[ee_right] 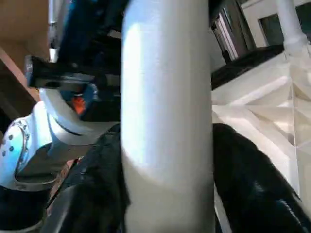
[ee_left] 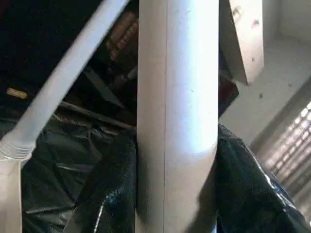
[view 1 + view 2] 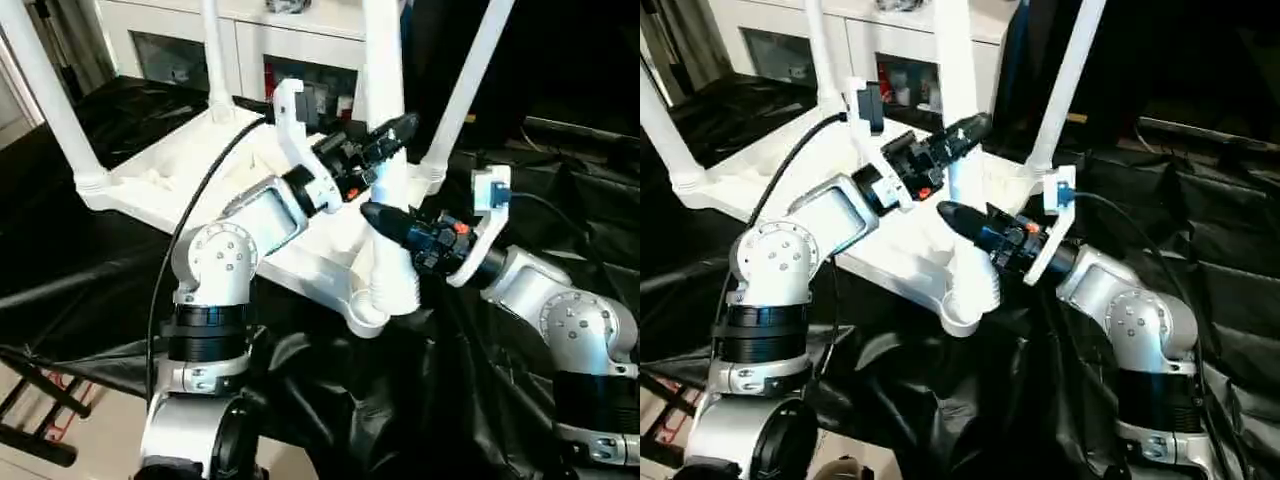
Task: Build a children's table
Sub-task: Pick table leg
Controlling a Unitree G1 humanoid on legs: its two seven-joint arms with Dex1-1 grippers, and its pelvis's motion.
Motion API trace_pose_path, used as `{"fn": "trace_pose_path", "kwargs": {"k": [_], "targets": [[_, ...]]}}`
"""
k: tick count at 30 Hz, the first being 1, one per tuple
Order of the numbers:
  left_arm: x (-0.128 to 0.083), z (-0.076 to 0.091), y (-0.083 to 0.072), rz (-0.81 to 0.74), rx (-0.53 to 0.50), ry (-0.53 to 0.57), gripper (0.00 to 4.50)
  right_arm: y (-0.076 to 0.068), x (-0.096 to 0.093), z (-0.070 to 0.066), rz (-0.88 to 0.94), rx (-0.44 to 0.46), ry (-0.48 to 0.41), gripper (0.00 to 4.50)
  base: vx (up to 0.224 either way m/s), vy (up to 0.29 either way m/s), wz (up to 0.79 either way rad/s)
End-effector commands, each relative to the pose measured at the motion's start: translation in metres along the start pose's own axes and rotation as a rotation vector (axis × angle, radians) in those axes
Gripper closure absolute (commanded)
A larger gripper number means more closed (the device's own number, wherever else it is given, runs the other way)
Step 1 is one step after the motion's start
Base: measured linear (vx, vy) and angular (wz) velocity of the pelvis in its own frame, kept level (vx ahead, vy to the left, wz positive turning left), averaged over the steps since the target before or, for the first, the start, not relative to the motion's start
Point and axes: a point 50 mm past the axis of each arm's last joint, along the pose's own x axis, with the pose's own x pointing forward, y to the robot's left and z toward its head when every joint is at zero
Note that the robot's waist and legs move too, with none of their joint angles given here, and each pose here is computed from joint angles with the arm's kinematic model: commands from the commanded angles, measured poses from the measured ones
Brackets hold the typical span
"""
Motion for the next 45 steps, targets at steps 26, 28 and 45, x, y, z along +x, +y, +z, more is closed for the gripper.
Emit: {"fn": "trace_pose_path", "kwargs": {"k": [26,28,45], "targets": [[0.003,0.000,-0.012,-0.188,0.114,0.148,2.69,0.001,-0.015,-0.005,0.002,0.006,0.400,1.12,0.000,0.000,0.00],[0.002,-0.002,-0.014,-0.214,0.118,0.171,2.69,0.001,-0.015,-0.006,0.001,0.007,0.401,1.12,0.000,0.000,0.00],[0.002,-0.002,-0.013,-0.225,0.130,0.188,2.69,0.000,-0.014,-0.009,0.009,0.022,0.404,1.83,0.000,0.000,0.00]]}}
